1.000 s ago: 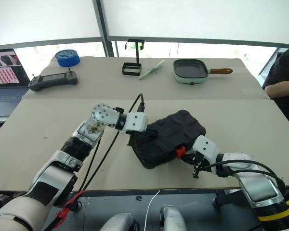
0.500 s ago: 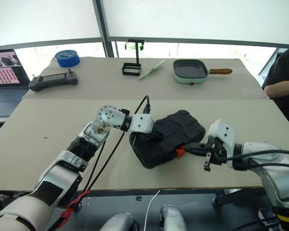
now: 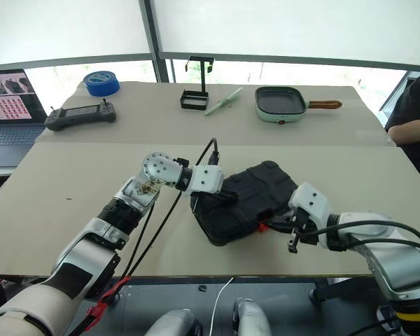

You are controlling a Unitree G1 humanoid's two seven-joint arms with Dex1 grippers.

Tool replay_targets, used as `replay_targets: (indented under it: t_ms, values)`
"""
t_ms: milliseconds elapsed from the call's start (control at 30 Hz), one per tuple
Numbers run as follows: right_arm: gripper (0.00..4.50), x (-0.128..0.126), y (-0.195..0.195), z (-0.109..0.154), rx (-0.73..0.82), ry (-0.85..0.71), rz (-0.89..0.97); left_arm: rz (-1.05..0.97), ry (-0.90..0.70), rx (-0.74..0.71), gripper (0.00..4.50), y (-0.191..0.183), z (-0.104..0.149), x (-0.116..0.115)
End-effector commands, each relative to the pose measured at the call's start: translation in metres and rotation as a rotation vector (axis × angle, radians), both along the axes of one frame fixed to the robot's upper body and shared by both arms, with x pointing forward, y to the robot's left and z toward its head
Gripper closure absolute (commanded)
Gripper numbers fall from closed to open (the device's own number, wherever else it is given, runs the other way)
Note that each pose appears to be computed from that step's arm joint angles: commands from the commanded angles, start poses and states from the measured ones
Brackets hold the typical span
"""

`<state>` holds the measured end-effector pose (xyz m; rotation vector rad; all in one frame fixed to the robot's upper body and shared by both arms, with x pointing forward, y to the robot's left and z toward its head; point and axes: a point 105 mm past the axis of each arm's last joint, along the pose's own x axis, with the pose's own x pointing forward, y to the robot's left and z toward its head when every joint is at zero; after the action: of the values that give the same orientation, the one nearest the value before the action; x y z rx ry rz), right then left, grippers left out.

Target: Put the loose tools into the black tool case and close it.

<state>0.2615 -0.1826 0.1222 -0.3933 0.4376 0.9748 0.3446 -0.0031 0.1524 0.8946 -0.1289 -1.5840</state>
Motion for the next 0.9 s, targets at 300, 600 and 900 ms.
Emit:
replay_targets:
  t_ms: [300,600,900]
  values:
    - [4.50,-0.022,-0.012,-0.003,0.016,0.044,-0.065,-0.034,-0.010,0.040,4.37,-0.005,-0.008,-0.005]
    - [4.50,0.003,0.004,-0.039,-0.001,-0.005,-0.119,-0.079,-0.031,0.057,4.37,-0.013,-0.009,-0.009]
    - [4.50,0.018,0.015,0.013,0.071,-0.181,-0.061,-0.081,-0.029,0.065,4.37,-0.011,-0.015,-0.011]
